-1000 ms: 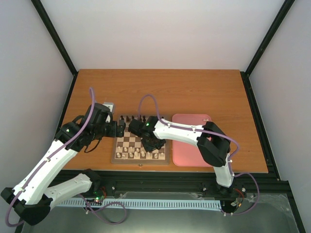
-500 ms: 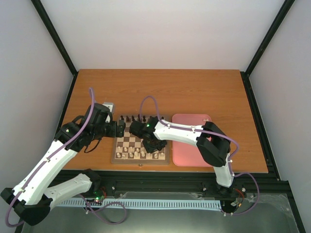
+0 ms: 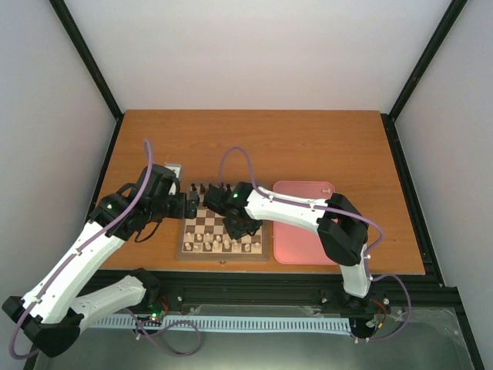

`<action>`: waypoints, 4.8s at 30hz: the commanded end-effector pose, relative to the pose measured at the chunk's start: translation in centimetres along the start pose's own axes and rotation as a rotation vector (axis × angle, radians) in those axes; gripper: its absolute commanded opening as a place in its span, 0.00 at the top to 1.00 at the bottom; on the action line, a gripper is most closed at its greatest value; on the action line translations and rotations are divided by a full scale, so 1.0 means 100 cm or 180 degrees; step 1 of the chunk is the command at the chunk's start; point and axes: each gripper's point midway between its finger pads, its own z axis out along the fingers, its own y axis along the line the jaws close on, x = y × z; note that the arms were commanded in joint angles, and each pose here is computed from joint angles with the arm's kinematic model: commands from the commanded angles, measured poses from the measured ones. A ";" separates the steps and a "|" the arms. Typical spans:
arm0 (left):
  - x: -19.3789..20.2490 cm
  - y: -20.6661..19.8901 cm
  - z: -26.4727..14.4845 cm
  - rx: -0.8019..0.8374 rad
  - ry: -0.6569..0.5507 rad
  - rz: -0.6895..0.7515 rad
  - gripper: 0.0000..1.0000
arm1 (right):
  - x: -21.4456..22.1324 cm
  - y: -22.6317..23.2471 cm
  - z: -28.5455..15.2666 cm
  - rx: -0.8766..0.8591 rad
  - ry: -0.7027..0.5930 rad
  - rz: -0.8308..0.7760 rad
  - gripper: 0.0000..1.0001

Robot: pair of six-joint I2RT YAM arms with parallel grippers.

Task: Set up the chess pieces on the board
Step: Adjust the chess piece on the chessboard.

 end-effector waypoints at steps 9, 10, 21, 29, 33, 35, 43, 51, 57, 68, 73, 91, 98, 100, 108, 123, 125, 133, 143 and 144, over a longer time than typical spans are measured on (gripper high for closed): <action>-0.010 -0.002 -0.001 0.0005 -0.0069 -0.0046 0.00 | -0.021 -0.026 -0.002 0.0162 -0.0109 0.0159 0.65; -0.011 -0.002 -0.002 0.0006 -0.0077 -0.0049 0.00 | -0.023 -0.026 -0.001 0.0150 -0.0121 0.0151 0.65; -0.010 -0.002 0.002 -0.0006 -0.0054 -0.0040 0.00 | -0.032 0.004 -0.009 -0.0305 -0.0204 -0.0114 0.66; -0.009 -0.002 0.005 -0.0003 -0.0040 -0.0034 0.00 | -0.022 0.017 -0.010 -0.0449 -0.0144 -0.0290 0.61; -0.007 -0.001 0.005 -0.0016 -0.0033 -0.0027 0.00 | -0.016 0.019 -0.010 -0.0477 -0.0116 -0.0314 0.60; -0.006 -0.001 0.005 -0.0015 -0.0031 -0.0026 0.00 | -0.014 0.019 -0.010 -0.0488 -0.0112 -0.0312 0.60; -0.005 -0.001 0.007 -0.0020 -0.0015 -0.0026 0.00 | -0.009 0.024 -0.007 -0.0520 -0.0063 -0.0364 0.60; -0.004 -0.002 0.009 -0.0014 0.0000 -0.0026 0.00 | -0.005 0.026 -0.007 -0.0518 -0.0044 -0.0392 0.60; -0.003 -0.001 0.010 -0.0025 -0.0001 -0.0032 0.00 | -0.004 0.025 -0.005 -0.0491 -0.0035 -0.0392 0.60; -0.002 -0.001 0.012 -0.0030 0.0016 -0.0029 0.00 | -0.003 0.023 0.000 -0.0428 -0.0015 -0.0391 0.60; -0.002 -0.001 0.012 -0.0029 0.0019 -0.0027 0.00 | -0.003 0.020 0.002 -0.0371 -0.0013 -0.0382 0.60; -0.003 -0.001 0.014 -0.0035 0.0020 -0.0032 0.00 | -0.001 0.025 -0.004 -0.0483 -0.0055 -0.0395 0.60; -0.004 -0.002 0.015 -0.0026 0.0031 -0.0023 0.00 | 0.002 0.028 -0.001 -0.0461 -0.0039 -0.0407 0.60; -0.004 -0.003 0.015 -0.0023 0.0036 -0.0014 0.00 | 0.001 0.026 -0.001 -0.0411 -0.0054 -0.0403 0.60; -0.006 -0.004 0.015 -0.0023 0.0040 -0.0006 0.00 | 0.000 0.016 0.002 -0.0240 -0.0062 -0.0366 0.59; -0.004 -0.003 0.015 -0.0027 0.0048 -0.0008 0.00 | 0.000 0.011 0.000 -0.0173 -0.0091 -0.0332 0.58; -0.004 -0.003 0.015 -0.0024 0.0051 -0.0013 0.00 | 0.001 0.009 0.000 -0.0151 -0.0088 -0.0327 0.58; -0.004 -0.004 0.016 -0.0018 0.0051 -0.0007 0.00 | -0.006 0.019 -0.008 -0.0337 -0.0202 -0.0370 0.57; -0.007 -0.005 0.016 -0.0012 0.0039 -0.0001 0.00 | -0.020 0.016 -0.033 -0.0333 -0.0441 -0.0298 0.55; -0.008 -0.005 0.016 -0.0011 0.0032 -0.0002 0.00 | -0.022 0.011 -0.035 -0.0276 -0.0471 -0.0261 0.55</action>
